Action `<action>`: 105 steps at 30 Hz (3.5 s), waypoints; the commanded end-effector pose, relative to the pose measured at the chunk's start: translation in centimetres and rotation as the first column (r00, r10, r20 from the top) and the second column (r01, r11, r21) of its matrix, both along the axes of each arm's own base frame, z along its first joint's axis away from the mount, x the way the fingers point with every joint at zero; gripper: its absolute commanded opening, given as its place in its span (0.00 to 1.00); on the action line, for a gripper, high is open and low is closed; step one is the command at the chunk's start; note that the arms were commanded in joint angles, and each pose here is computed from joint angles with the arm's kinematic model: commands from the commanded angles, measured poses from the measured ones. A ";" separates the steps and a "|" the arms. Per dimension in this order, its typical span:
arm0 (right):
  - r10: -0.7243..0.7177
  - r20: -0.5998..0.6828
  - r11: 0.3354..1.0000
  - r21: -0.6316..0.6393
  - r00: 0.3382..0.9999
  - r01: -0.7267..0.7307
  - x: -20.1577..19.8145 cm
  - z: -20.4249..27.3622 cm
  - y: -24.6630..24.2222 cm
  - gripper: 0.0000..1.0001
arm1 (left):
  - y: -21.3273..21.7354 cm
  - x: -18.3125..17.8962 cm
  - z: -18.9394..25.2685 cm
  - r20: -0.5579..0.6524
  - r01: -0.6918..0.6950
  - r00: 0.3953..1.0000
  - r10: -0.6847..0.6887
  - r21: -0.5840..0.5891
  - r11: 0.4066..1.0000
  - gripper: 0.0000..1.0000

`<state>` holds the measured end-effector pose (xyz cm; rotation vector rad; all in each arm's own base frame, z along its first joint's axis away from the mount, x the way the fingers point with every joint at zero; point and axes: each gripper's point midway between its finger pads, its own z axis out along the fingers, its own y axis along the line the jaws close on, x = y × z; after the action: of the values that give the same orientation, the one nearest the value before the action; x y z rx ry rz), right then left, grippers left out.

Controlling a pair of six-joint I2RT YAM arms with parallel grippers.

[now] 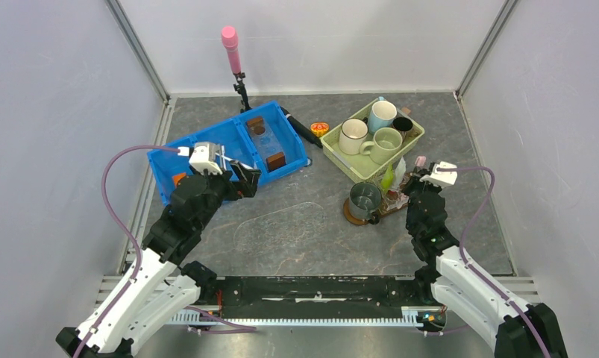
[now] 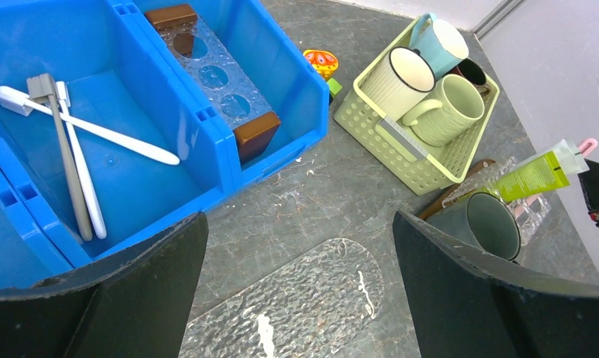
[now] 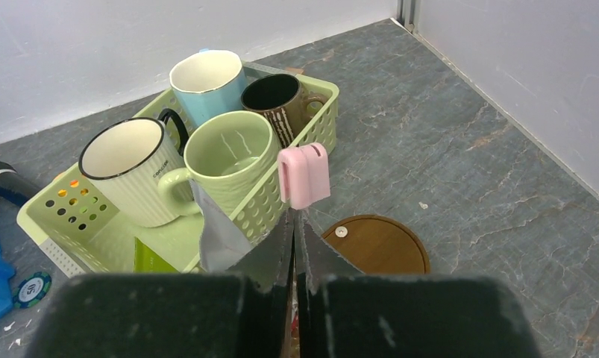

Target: Prepare toiletry sets of a toothbrush and toothpaste on the tray

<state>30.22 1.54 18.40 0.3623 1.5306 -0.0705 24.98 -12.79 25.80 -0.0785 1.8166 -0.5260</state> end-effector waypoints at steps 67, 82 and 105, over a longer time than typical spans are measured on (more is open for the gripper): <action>0.495 -0.422 0.868 0.201 0.760 -0.454 -0.3 -3.1 0.0 0.55 | -0.7 -0.9 -2.7 0.078 0.099 0.992 -0.103 0.052 0.994 1.00; 0.536 -0.393 0.844 0.220 0.748 -0.489 -0.1 -3.4 0.8 0.54 | -0.8 -0.6 -2.8 0.076 0.097 0.992 -0.101 0.056 0.994 1.00; 0.577 -0.374 0.817 0.257 0.726 -0.516 0.3 -4.5 1.5 0.42 | -0.3 -0.7 -2.9 0.080 0.077 0.993 -0.082 0.070 0.995 1.00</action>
<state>30.04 2.87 13.32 -0.0076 2.0871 0.4414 23.97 -13.51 21.92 0.0456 1.8095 -0.5485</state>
